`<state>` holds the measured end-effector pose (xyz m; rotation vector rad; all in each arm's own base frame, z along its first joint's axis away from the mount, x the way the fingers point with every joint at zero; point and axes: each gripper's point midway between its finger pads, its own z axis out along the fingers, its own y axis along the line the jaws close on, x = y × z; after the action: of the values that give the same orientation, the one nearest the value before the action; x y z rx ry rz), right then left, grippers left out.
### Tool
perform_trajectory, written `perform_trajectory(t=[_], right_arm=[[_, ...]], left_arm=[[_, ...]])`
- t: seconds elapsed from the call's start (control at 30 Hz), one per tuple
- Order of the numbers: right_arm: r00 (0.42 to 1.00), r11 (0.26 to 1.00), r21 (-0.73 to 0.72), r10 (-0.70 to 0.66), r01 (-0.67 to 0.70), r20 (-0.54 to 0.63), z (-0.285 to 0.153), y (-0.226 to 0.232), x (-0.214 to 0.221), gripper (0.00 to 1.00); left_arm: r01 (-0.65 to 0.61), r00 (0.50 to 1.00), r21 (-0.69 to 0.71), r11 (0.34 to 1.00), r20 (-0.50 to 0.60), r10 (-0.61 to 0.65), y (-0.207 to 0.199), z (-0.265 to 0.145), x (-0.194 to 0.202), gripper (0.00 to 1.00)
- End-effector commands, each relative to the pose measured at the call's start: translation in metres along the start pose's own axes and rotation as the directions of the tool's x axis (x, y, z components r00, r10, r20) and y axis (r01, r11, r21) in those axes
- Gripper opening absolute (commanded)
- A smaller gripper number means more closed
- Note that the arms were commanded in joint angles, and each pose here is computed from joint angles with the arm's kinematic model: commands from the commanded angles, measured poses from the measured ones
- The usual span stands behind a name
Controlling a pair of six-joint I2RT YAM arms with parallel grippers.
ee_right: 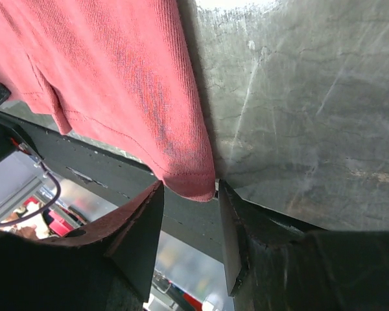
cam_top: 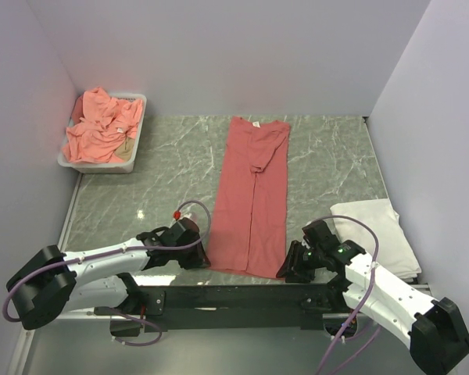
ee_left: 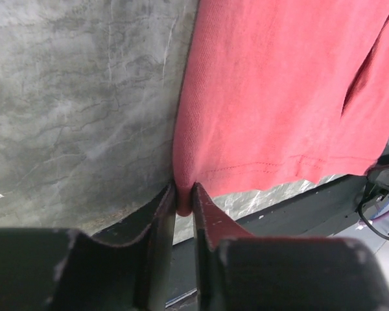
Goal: Fold and stack the t-shirts
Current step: Fold the tshirt
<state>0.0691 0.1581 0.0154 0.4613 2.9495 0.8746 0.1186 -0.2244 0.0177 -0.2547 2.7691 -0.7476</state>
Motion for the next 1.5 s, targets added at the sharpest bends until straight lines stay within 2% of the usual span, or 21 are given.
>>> perform_trajectory(t=[0.0, 0.23, 0.33, 0.37, 0.53, 0.7, 0.9, 1.03, 1.1, 1.3, 1.47], right_arm=[[1.0, 0.996, 0.088, 0.013, -0.013, 0.005, 0.005, -0.022, 0.003, 0.47], [0.998, 0.995, 0.098, -0.001, -0.005, 0.061, 0.004, -0.017, -0.011, 0.45], [0.997, 0.995, 0.099, -0.012, 0.005, 0.071, 0.003, -0.016, -0.013, 0.33], [0.997, 0.995, 0.097, -0.016, 0.009, 0.072, 0.003, -0.016, -0.013, 0.26], [0.997, 0.995, 0.096, -0.04, 0.033, 0.067, -0.002, -0.014, -0.012, 0.22], [0.993, 0.99, 0.114, -0.088, 0.08, 0.072, -0.022, -0.01, -0.01, 0.01], [0.96, 0.98, 0.104, -0.187, 0.168, 0.209, -0.056, 0.027, -0.041, 0.0], [0.956, 0.979, 0.044, -0.206, 0.201, 0.211, -0.053, 0.057, -0.055, 0.0], [0.943, 0.977, 0.001, -0.207, 0.214, 0.26, -0.053, 0.077, -0.069, 0.0], [0.887, 0.975, 0.027, -0.213, 0.222, 0.41, -0.059, 0.113, -0.121, 0.0], [0.841, 0.977, 0.107, -0.213, 0.185, 0.498, -0.054, 0.123, -0.163, 0.0]], left_arm=[[-0.004, 1.0, -0.026, 1.0, -0.03, 0.003, 0.011, 0.004, 0.009, 0.22], [-0.008, 0.999, -0.021, 1.0, -0.04, 0.008, 0.011, 0.002, 0.015, 0.07], [-0.01, 0.999, -0.018, 1.0, -0.045, 0.009, 0.009, 0.0, 0.02, 0.01], [-0.013, 0.999, -0.012, 1.0, -0.053, 0.012, 0.007, 0.0, 0.024, 0.01], [-0.017, 0.998, -0.004, 1.0, -0.059, 0.016, 0.001, -0.004, 0.033, 0.01], [-0.02, 0.999, 0.023, 1.0, -0.05, 0.021, -0.015, -0.014, 0.035, 0.01], [-0.08, 0.996, 0.045, 0.996, 0.031, 0.079, -0.052, -0.026, 0.004, 0.01], [-0.096, 0.993, 0.075, 0.993, 0.074, 0.09, -0.074, -0.024, -0.025, 0.01], [-0.101, 0.992, 0.092, 0.991, 0.09, 0.093, -0.085, -0.023, -0.039, 0.01], [-0.08, 0.985, 0.107, 0.991, 0.163, 0.062, -0.107, -0.012, -0.09, 0.01], [-0.031, 0.975, 0.128, 0.991, 0.222, 0.002, -0.12, 0.0, -0.126, 0.01]])
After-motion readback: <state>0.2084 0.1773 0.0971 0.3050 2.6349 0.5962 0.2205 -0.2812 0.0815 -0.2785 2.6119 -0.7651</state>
